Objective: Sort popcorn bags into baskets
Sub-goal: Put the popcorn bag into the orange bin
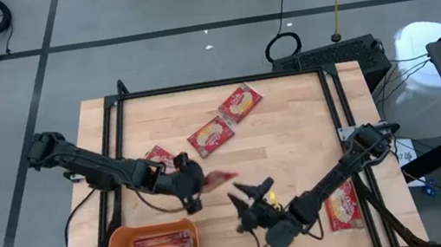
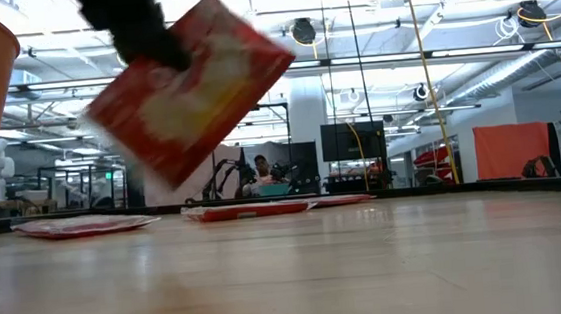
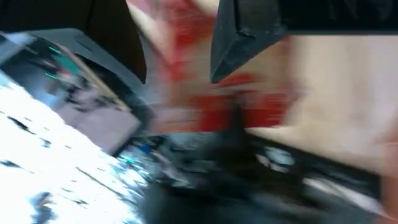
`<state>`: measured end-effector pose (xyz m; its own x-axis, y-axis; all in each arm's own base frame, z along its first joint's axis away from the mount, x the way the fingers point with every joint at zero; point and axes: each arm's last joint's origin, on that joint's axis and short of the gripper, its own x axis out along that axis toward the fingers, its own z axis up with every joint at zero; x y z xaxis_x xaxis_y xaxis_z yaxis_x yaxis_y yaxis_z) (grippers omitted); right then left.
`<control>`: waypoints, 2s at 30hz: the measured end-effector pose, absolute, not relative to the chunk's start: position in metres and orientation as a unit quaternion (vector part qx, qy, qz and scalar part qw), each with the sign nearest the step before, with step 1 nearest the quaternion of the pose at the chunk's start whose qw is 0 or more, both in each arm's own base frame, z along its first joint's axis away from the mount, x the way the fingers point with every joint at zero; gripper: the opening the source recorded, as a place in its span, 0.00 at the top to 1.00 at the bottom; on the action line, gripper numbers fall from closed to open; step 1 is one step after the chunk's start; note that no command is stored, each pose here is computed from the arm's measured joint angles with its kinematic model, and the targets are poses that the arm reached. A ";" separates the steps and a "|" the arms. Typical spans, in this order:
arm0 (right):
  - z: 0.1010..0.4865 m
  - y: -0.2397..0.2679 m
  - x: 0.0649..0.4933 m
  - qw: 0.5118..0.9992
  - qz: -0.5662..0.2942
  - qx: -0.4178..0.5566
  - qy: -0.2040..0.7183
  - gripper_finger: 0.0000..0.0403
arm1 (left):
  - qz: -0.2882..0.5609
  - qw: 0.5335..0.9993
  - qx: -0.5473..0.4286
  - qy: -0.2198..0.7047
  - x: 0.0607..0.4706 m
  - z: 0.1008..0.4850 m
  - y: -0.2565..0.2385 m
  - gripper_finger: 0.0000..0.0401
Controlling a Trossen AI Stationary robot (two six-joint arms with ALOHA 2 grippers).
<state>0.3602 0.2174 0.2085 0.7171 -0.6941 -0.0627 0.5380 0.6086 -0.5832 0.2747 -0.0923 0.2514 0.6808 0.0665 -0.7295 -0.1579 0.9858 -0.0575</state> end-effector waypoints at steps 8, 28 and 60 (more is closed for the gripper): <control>0.203 0.237 0.347 0.905 -0.298 -0.267 0.141 0.55 | 0.111 0.961 -0.128 0.219 0.292 0.286 -0.077 0.85; 0.196 0.246 0.339 0.916 -0.379 -0.111 0.065 0.55 | 0.069 0.981 -0.169 0.069 0.299 0.315 -0.094 0.90; 0.212 0.195 0.297 0.979 -0.150 0.134 -0.027 0.55 | -0.034 0.995 -0.090 0.037 0.285 0.324 -0.134 0.91</control>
